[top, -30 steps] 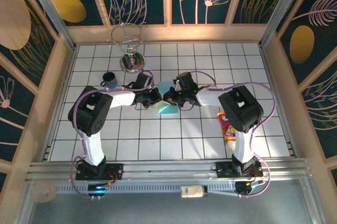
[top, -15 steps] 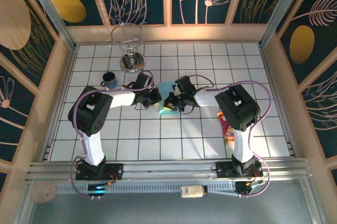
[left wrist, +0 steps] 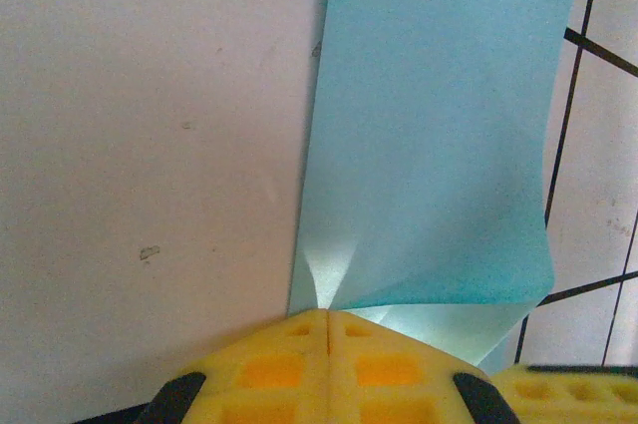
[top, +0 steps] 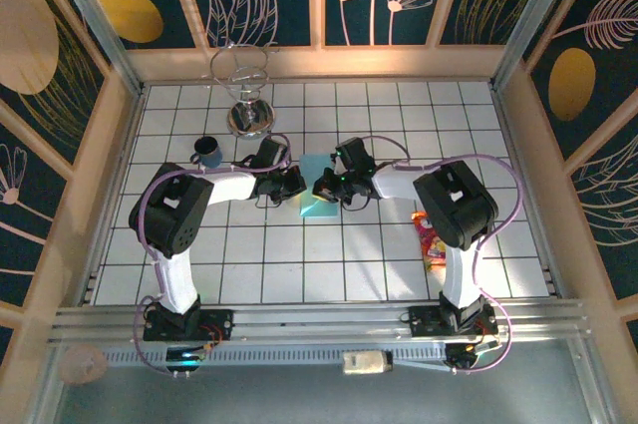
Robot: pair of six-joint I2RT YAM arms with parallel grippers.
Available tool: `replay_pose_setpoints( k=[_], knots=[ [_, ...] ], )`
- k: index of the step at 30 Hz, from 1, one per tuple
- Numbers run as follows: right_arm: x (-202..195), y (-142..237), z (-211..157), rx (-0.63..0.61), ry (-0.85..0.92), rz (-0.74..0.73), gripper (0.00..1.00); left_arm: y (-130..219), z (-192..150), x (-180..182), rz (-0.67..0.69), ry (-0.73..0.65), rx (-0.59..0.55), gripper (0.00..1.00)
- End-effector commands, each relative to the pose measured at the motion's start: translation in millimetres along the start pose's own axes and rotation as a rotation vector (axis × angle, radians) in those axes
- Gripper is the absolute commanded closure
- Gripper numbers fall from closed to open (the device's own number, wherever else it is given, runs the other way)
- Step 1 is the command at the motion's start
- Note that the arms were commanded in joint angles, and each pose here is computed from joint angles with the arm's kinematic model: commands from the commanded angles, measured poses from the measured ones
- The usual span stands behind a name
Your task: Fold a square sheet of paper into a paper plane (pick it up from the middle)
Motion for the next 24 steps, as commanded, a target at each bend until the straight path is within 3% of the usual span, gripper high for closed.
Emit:
replay_pose_setpoints(
  k=[1,11,19,24],
  knots=[
    [-2.4,-6.7,5.7,-0.009,0.025,-0.03,1.0,-9.5,-14.4,26.6,0.142,0.023,0.059,1.0],
    [-42.2,-4.0,-5.9,-0.002,-0.064,-0.104,1.0,-11.1,-17.6,34.8,0.188,0.035,0.06,1.0],
    [-2.0,23.3,7.8,-0.086,0.014,0.028,1.0,-10.7,-16.0,32.6,0.182,0.023,0.059,1.0],
    [0.5,1.1,13.8,-0.036,0.035,0.007,1.0,-10.8,-15.0,31.2,0.178,0.019,0.06,1.0]
  ],
)
Point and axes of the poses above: each hand's point on the last joint's axis, 136 mm out from that joint toward the fingers, its own y axis back along the fingers, its own x axis along the line the jaws close on, z = x × y, the point moved 8 cm from there along y, back along the fingers, and after that the axes turned 3 degrees about -y, right-handed, at the moved point
